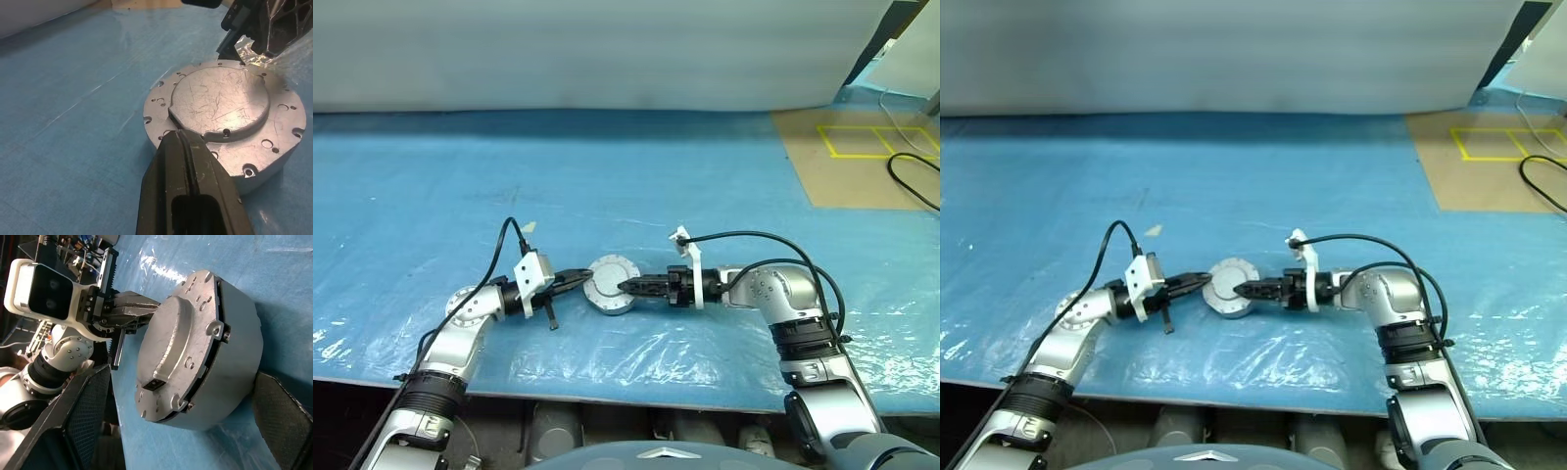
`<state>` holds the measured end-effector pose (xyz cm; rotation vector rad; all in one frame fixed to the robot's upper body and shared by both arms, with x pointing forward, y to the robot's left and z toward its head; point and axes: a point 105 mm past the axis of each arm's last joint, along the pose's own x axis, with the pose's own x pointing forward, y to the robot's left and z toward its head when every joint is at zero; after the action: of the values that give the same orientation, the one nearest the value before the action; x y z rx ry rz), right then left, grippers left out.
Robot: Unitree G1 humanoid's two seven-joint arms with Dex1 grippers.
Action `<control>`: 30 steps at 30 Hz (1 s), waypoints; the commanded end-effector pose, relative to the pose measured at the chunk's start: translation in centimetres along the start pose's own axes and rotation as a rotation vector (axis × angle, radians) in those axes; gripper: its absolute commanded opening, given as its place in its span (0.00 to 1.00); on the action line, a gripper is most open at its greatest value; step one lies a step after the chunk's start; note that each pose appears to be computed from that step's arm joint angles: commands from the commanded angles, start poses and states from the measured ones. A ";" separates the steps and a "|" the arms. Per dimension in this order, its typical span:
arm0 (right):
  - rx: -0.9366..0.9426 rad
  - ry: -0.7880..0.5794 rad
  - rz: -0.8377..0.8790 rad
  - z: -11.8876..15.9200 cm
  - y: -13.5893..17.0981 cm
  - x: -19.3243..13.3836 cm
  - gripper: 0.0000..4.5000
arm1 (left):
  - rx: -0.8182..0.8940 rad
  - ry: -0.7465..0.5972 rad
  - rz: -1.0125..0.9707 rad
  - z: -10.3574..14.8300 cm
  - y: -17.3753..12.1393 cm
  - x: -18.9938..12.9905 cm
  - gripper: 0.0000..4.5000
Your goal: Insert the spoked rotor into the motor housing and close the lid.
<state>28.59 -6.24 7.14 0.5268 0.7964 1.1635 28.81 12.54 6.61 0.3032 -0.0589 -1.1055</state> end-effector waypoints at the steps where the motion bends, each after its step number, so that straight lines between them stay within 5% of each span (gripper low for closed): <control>1: -0.013 -0.050 0.031 1.0 0.7 0.0 1.00 | -0.022 0.038 -0.024 -1.4 -0.8 -0.1 0.00; 11: 0.008 -0.084 0.035 0.7 0.9 0.8 0.33 | -0.029 0.046 -0.019 -3.3 -0.5 -0.6 0.00; 21: 0.026 -0.083 0.002 0.1 0.2 1.6 0.28 | -0.067 -0.081 0.050 -1.0 0.5 -1.0 0.00; 30: 0.073 -0.114 -0.030 0.3 -0.9 1.3 0.27 | -0.284 -0.301 0.215 7.0 3.1 -4.8 0.00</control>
<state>29.58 -5.14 6.95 0.6454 0.7243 1.0984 28.24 16.47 12.91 -0.0786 -0.1606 -0.9350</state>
